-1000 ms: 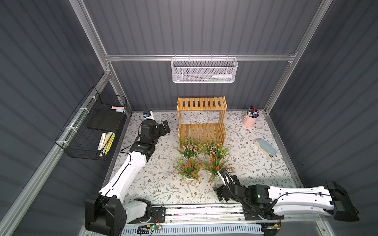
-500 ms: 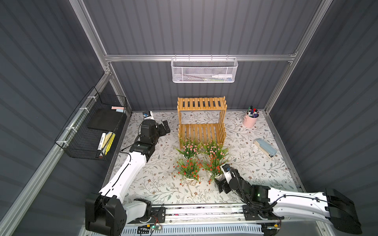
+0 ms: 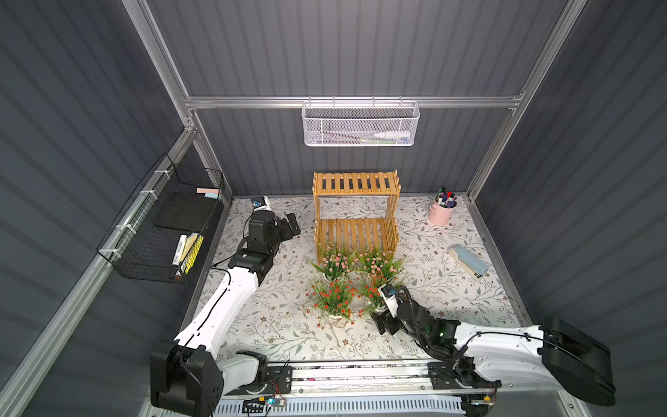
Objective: Place the baby's breath potted plants on the rack by color
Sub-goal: Pick up the baby's breath potted plant from the center of the board.
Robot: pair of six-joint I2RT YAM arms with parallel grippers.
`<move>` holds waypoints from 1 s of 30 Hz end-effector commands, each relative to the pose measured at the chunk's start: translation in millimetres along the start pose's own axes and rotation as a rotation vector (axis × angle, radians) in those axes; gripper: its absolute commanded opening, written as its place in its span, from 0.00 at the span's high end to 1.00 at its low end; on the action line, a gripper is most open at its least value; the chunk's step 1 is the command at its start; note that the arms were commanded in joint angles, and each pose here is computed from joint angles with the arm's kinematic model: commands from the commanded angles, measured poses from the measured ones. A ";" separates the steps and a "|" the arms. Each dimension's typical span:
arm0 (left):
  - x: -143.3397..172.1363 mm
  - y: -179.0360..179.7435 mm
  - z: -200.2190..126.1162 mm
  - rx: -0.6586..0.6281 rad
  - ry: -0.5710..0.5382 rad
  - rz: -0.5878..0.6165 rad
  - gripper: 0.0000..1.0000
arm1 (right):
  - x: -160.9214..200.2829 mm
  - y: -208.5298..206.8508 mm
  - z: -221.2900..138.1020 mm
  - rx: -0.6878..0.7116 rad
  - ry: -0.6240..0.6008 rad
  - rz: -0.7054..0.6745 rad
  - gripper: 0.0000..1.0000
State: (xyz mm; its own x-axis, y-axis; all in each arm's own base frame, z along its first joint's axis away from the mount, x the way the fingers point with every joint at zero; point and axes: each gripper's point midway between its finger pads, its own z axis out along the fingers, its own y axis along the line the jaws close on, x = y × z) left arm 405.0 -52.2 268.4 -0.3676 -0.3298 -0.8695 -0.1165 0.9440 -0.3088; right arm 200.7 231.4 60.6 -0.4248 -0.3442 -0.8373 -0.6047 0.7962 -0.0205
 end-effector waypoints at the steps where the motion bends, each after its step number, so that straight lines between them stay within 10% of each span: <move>1: -11.0 -4.4 -2.9 -0.003 -0.015 -0.003 0.01 | -27.0 6.0 3.3 -0.029 -0.081 0.009 0.01; 30: -14.2 1.4 -10.3 -0.036 -0.017 0.023 0.01 | -18.9 0.2 28.3 -0.006 -0.026 -0.007 0.10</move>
State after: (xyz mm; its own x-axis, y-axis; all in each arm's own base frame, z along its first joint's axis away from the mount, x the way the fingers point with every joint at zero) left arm 402.9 -46.6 267.5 -0.3810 -0.3210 -0.8671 -0.1481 0.9469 -0.2855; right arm 225.4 251.3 55.7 -0.4125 -0.3309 -0.8488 -0.6090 0.7931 -0.0133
